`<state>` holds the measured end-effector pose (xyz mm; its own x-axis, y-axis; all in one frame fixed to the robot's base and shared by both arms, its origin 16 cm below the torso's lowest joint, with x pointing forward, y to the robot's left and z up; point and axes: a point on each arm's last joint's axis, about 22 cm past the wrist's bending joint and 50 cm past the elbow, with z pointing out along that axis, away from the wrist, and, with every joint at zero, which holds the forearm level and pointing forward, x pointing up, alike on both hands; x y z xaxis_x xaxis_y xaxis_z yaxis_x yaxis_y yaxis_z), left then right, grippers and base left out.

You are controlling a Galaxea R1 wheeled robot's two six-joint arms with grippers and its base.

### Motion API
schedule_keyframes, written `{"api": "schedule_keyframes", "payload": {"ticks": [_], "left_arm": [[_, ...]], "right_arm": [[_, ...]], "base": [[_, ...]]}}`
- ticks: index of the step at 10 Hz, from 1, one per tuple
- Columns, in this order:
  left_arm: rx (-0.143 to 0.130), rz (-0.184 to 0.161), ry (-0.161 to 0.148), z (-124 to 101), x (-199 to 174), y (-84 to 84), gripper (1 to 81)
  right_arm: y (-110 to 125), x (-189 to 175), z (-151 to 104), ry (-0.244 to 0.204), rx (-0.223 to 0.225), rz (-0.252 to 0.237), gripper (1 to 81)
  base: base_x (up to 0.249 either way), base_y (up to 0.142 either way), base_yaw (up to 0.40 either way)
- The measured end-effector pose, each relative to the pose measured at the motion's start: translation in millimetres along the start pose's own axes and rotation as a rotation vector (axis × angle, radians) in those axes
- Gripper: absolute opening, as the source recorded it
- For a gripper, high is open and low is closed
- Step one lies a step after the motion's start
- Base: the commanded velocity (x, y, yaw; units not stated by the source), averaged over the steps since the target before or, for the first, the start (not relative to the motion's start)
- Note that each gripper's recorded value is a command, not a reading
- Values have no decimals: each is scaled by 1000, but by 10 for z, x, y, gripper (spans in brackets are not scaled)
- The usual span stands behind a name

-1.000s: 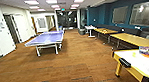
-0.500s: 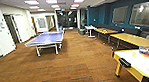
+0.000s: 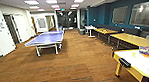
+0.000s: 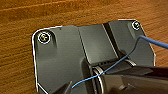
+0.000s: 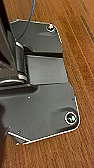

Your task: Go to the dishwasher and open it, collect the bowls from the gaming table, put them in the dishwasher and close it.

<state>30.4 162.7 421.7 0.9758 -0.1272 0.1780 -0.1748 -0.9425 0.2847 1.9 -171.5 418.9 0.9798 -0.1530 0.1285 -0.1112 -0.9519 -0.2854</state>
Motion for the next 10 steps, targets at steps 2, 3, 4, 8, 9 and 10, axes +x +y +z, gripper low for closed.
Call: {"api": "schedule_keyframes", "payload": {"ticks": [2,3,4,8,9,10], "left_arm": [[-1,3,0,1,-1,5,811],[-2,3,-2,0,-20,11,811],[-4,2,-13,-4,-92,31,811],[-2,12,-6,1,-7,7,811],[-4,11,-6,4,-12,24,811],[-4,11,-6,4,-14,24,811]], "right_arm": [[-3,-1,0,0,0,0,811],[1,0,0,1,0,0,811],[-1,23,2,3,0,-1,811],[-13,-3,1,0,2,0,811],[-39,-10,4,-1,8,1,811],[-41,-10,4,-1,8,1,811]], "base": [[0,0,-382],[0,0,-394],[0,0,-395],[0,0,-395],[0,0,-396],[0,0,-395]]}}
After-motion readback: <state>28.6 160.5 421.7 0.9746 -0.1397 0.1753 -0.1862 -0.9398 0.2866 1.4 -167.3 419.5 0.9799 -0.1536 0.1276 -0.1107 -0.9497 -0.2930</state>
